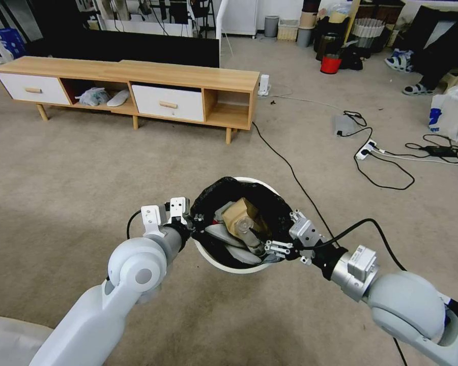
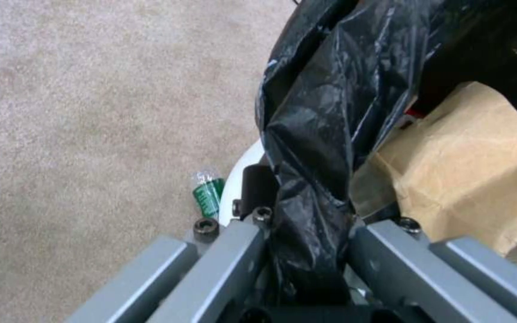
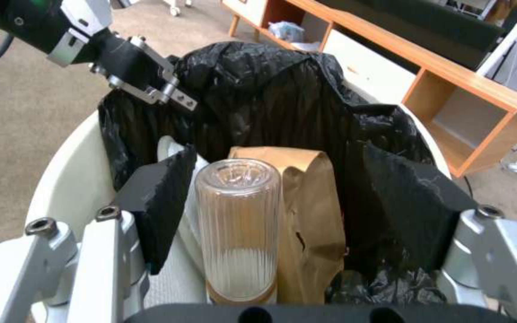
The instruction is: Pick up the trash bin and place the garbage on the floor into it.
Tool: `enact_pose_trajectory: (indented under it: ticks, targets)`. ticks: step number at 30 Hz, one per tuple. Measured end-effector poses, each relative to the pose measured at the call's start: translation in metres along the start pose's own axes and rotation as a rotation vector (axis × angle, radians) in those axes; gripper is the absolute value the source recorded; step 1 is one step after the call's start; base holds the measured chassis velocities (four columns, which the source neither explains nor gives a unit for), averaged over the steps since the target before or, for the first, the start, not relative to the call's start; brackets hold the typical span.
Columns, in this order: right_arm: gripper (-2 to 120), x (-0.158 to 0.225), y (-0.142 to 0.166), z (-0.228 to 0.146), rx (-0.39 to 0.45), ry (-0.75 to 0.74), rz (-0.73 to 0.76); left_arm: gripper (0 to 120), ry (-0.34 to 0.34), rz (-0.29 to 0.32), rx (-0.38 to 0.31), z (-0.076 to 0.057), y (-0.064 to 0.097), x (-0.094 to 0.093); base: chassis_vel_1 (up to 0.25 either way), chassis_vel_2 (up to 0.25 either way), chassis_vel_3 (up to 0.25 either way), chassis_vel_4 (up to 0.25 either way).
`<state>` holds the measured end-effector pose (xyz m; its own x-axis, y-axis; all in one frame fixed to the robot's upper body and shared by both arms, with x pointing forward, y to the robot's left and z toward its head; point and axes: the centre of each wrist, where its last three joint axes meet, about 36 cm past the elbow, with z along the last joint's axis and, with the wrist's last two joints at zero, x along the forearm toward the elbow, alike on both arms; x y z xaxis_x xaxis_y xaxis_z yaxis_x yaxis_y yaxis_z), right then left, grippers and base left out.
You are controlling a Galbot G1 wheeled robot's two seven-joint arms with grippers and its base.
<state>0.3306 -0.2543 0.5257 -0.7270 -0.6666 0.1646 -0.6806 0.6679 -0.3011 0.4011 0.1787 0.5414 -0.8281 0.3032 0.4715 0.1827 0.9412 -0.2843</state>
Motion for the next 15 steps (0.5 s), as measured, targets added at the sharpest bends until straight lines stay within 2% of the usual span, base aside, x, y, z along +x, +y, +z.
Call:
enact_pose_trajectory:
  ticks: [15]
  targets:
    - [76,-0.0005,-0.0023,-0.0057,0.008,-0.019,0.006,0,0.007,-0.024,0.003,0.0036,0.0054,-0.0039,0.000,0.000,0.000,0.000]
